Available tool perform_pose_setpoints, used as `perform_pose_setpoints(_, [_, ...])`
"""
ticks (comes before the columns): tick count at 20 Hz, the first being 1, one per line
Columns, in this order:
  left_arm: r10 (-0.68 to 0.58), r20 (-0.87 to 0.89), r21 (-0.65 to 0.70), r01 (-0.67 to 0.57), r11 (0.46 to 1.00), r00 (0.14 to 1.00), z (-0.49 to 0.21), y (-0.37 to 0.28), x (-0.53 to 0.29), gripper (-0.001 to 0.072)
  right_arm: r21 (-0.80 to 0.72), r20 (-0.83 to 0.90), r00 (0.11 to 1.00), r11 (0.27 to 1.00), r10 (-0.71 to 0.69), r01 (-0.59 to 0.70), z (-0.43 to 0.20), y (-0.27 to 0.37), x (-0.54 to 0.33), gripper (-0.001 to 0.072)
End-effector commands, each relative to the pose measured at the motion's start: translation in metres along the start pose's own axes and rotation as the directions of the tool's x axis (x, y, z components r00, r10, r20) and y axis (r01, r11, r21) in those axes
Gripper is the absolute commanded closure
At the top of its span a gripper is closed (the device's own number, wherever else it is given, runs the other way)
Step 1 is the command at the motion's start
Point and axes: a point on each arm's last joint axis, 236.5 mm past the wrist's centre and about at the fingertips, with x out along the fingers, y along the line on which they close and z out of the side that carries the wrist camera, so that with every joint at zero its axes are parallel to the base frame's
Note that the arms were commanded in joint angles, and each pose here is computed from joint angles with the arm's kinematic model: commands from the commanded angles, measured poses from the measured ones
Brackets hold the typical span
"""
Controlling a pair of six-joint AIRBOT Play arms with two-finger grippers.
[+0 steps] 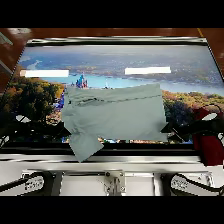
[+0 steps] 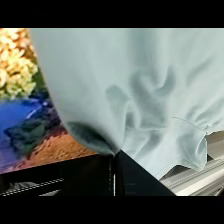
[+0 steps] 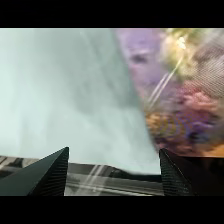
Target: Fold the shirts.
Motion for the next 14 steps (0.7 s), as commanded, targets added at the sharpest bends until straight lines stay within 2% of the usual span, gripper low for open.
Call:
perform_pose_setpoints(1, [-0.002,-0.002,0.001,0.002,1.000,1.000,0.000,-0.001,0.000,0.0667,0.055,-0.034,0.998,0.997,0.052,-0.050,-0.009,-0.007,-0.015,0.0031])
perform_pose_setpoints(4, [-0.002,-0.002,0.001,0.002,1.000,1.000,0.000,-0.001,0.000,0.0667,0.077,-0.027,0.999,0.996,0.036,-0.034,-0.009,-0.019,-0.017,0.0031])
perform_pose_setpoints(12, [-0.026,0.008,-0.013,0.026,1.000,1.000,0.002,-0.007,-0.001,0.0667,0.055,0.029,1.000,0.998,0.010,-0.012,-0.002,-0.003,0.016,0.0037])
perform_pose_setpoints(14, [-0.026,0.009,-0.013,0.026,1.000,1.000,0.002,-0.007,-0.001,0.0667,0.062,0.042,0.999,0.998,-0.003,0.000,0.002,0.001,0.020,0.0196])
